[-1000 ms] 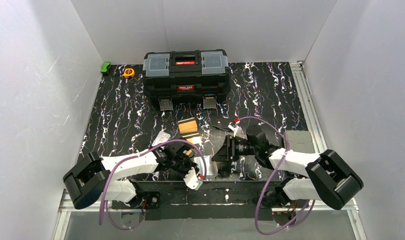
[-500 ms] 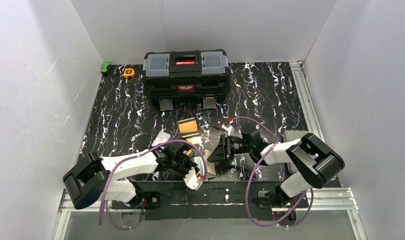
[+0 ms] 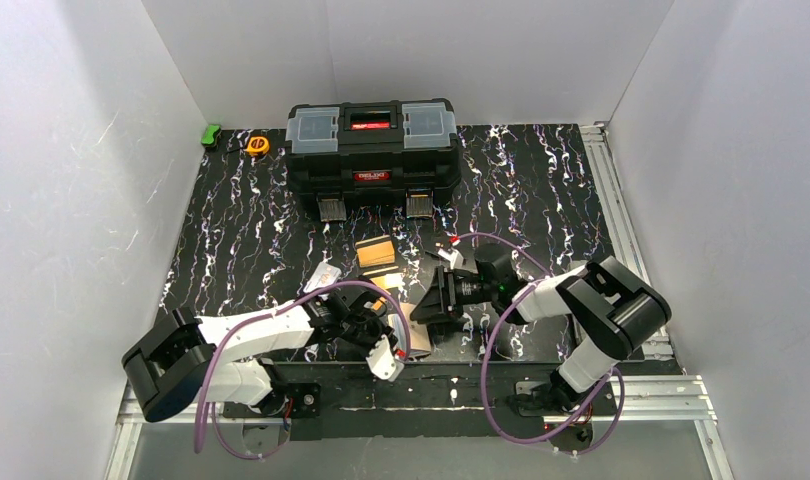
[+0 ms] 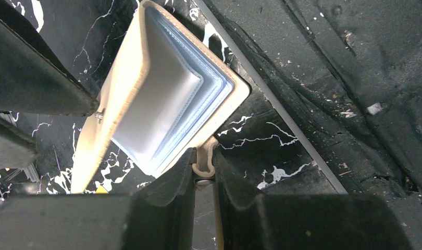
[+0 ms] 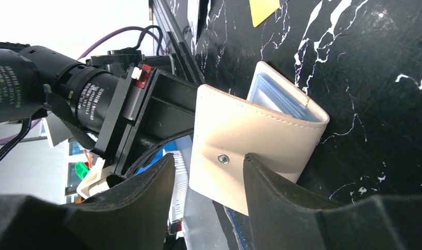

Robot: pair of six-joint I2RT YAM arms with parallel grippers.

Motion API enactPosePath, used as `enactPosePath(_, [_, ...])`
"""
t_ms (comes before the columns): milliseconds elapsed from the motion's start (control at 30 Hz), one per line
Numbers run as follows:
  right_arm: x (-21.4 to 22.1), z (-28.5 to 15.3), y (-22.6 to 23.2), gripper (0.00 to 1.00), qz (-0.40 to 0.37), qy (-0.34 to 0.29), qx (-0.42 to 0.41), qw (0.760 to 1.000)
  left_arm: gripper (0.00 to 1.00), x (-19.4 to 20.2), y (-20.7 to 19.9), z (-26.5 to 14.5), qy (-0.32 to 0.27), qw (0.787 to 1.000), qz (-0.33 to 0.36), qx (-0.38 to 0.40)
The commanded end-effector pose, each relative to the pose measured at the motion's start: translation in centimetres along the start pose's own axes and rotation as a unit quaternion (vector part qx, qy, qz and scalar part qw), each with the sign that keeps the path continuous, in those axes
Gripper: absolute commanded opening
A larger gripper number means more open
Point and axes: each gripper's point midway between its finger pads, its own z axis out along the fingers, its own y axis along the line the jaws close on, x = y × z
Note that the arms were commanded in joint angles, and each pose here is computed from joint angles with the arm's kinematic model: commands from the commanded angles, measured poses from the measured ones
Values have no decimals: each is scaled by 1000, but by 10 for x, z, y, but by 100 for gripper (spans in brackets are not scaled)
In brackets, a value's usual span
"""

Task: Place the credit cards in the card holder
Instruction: Close the card holder at the center of the board.

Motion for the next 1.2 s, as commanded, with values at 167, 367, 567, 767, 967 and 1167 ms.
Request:
enactPosePath(167, [3,12,-22,42,12,25,79,996,0,-13,16,-3,-28,999,12,-44])
enactPosePath(367, [14,12,-51,21,29,38,144,988,0,-18,14,-4,-43,998,20,-52])
enactPosePath(567, [25,16,-64,21,-12,72,214,974,32,-21,18,-5,-48,997,8,-58])
enactPosePath(767, [22,15,-62,21,-21,65,221,973,48,-18,24,-21,-29,997,-14,-77])
enactPosePath(967, [14,16,-50,23,-51,55,205,976,49,-4,7,-41,-30,998,-32,-44])
enactPosePath(1167, [5,16,-32,27,-81,57,190,977,47,26,33,-33,-20,997,-72,-36])
